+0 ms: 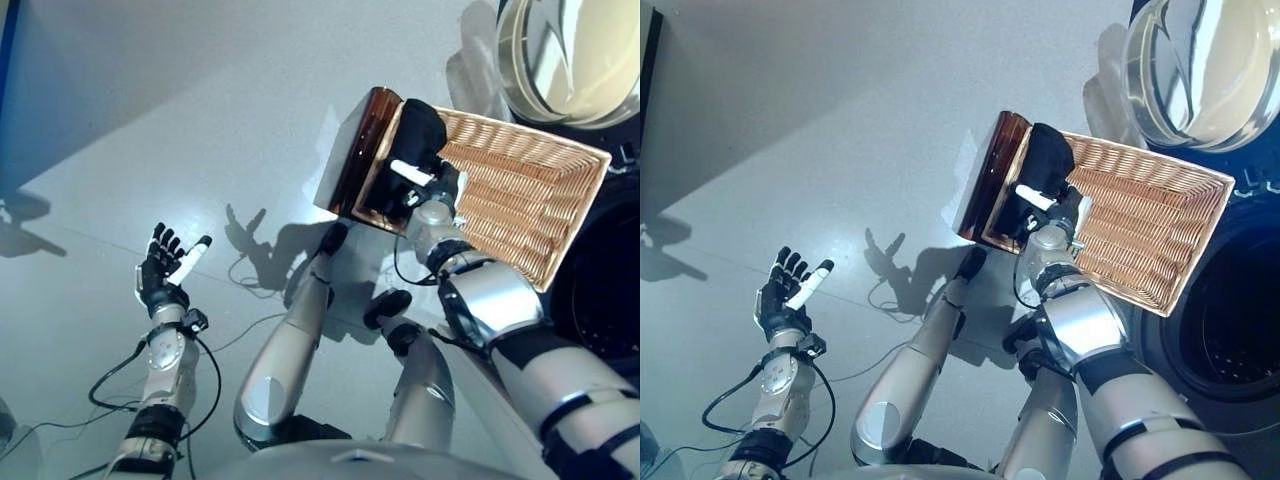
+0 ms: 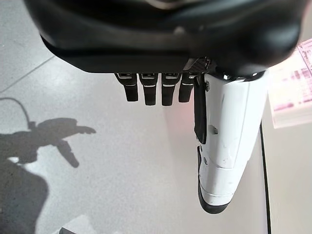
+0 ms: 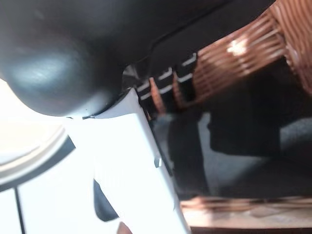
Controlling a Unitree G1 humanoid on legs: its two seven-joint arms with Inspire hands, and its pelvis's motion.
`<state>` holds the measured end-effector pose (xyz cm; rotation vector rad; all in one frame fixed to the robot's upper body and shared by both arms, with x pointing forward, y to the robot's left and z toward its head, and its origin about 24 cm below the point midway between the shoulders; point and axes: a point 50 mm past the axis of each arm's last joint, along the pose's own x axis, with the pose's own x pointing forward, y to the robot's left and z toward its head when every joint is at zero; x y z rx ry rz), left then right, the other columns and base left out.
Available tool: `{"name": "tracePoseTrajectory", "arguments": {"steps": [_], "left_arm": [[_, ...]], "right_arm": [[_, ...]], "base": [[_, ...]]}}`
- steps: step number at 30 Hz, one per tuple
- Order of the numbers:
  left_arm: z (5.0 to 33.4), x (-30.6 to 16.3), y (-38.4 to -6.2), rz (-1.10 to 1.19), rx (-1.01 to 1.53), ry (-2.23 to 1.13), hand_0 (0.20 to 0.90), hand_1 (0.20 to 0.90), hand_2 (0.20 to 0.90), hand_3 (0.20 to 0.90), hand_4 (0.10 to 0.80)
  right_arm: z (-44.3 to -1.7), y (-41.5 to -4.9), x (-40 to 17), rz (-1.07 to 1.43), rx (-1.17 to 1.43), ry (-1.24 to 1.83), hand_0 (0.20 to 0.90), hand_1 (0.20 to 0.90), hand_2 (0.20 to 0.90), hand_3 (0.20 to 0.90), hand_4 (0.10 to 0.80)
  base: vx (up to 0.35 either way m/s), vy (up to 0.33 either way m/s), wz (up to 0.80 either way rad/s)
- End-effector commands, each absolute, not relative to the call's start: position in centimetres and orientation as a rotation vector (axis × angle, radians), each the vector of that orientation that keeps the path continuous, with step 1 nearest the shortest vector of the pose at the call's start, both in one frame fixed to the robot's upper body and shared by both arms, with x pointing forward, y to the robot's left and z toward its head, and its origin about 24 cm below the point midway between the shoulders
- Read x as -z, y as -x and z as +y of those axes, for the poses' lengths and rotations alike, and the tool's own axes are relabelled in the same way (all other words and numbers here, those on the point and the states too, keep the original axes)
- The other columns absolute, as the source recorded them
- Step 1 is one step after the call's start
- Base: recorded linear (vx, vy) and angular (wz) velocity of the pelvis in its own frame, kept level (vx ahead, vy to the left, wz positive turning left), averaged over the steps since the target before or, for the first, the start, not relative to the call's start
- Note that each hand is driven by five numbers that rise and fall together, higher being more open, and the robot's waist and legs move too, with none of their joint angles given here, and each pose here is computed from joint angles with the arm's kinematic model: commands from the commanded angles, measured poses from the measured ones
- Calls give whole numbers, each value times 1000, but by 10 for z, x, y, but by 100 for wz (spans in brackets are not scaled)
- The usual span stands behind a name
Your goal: Pick up the clothes and place them into the washing machine
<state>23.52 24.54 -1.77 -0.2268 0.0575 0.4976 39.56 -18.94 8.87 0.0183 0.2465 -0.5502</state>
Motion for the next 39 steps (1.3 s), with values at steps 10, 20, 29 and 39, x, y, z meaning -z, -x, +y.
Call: {"name": "tracePoseTrajectory", "arguments": {"steps": [10,20,29,39], "left_arm": [[277,-1,-226,-65,-568,153,900,900,900,900,800],[274,-4,-228,-75,-561,152,900,900,900,900,800],[272,0,-224,-60,-560,154,900,900,900,900,800],[273,10,-217,-14,-546,139,900,900,900,900,800]], "right_arm": [[-196,-405,-119,116,562,7,900,900,900,900,800],[-205,-406,-128,106,593,32,200,200,200,200,300],[-213,-406,-134,96,627,44,200,200,200,200,300],[-235,-399,-125,121,681,66,200,200,200,200,300]], "base": [[4,-2,1],[18,10,8],[2,8,2],[-25,1,-3]]}}
